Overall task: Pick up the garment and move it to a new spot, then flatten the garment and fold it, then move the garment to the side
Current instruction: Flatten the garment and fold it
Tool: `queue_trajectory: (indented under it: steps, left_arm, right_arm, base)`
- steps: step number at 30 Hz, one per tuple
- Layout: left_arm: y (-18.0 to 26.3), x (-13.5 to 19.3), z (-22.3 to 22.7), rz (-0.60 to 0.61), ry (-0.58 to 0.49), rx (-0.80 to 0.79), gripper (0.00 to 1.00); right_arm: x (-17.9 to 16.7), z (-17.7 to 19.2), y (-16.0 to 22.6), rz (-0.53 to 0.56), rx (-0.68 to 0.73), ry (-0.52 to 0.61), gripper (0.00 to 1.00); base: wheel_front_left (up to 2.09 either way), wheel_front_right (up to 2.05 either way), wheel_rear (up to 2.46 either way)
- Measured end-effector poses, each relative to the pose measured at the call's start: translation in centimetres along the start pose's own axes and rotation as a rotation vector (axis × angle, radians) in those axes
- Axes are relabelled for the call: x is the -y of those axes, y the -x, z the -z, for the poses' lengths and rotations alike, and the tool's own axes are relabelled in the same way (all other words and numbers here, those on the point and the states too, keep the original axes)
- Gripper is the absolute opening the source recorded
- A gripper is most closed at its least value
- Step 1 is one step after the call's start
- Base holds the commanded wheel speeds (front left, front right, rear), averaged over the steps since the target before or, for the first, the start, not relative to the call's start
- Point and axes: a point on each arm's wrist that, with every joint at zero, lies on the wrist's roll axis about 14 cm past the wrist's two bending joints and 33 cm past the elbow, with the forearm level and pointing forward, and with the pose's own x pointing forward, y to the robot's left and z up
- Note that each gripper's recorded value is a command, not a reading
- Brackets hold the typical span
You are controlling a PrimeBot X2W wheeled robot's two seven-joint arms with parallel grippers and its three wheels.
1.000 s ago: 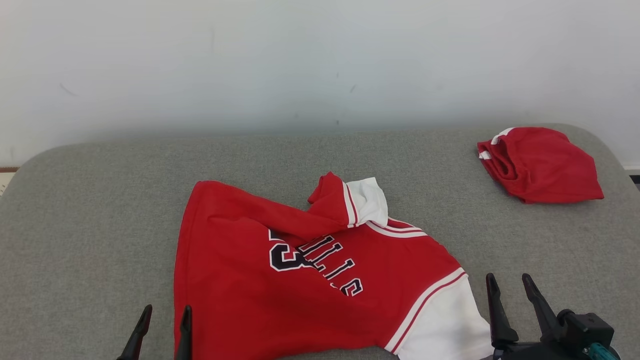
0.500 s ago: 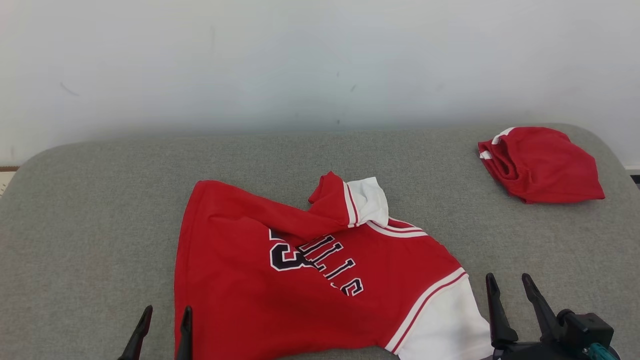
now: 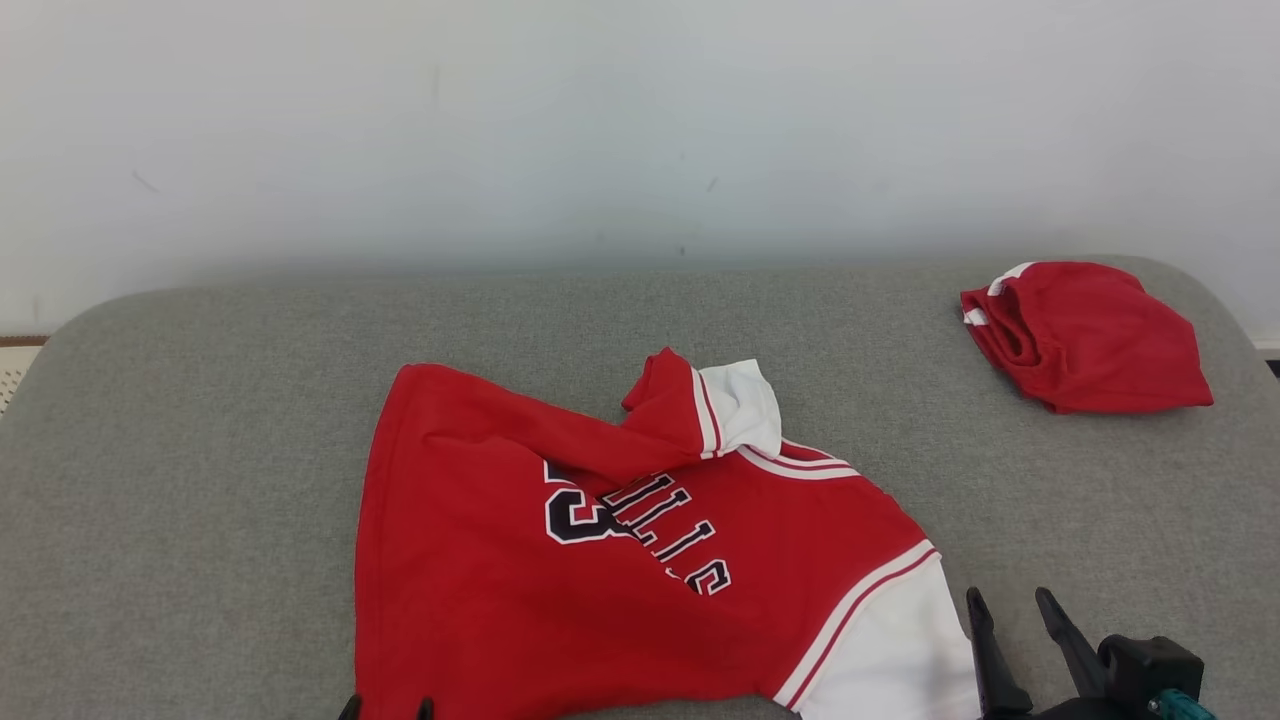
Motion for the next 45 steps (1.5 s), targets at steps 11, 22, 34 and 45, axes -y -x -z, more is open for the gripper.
queue_trajectory:
  steps: [11,22,34,45]
  left_arm:
    - [1.7,-1.7,5.3,-0.056,0.032,-0.171,1.0]
    - [0.8,-2.0,6.6,-0.06,0.037,-0.213,1.0]
    - [-0.6,-1.9,7.4,-0.039,0.017,-0.246,1.0]
    - [-0.3,-2.1,8.0,-0.047,0.019,-0.264,1.0]
  right_arm:
    - [0.7,4.8,1.1,0.008,-0.198,-0.001,1.0]
    - [1.0,7.8,2.2,0.019,-0.325,-0.023,1.0]
    - [1.0,9.5,1.5,0.012,-0.375,-0.026,1.0]
    - [1.1,9.9,1.1,0.01,-0.38,-0.024,1.0]
  base:
    - [0.0,0.0,0.0]
    - [0.0,0.0,0.0]
    - [0.0,0.0,0.0]
    - [0.0,0.0,0.0]
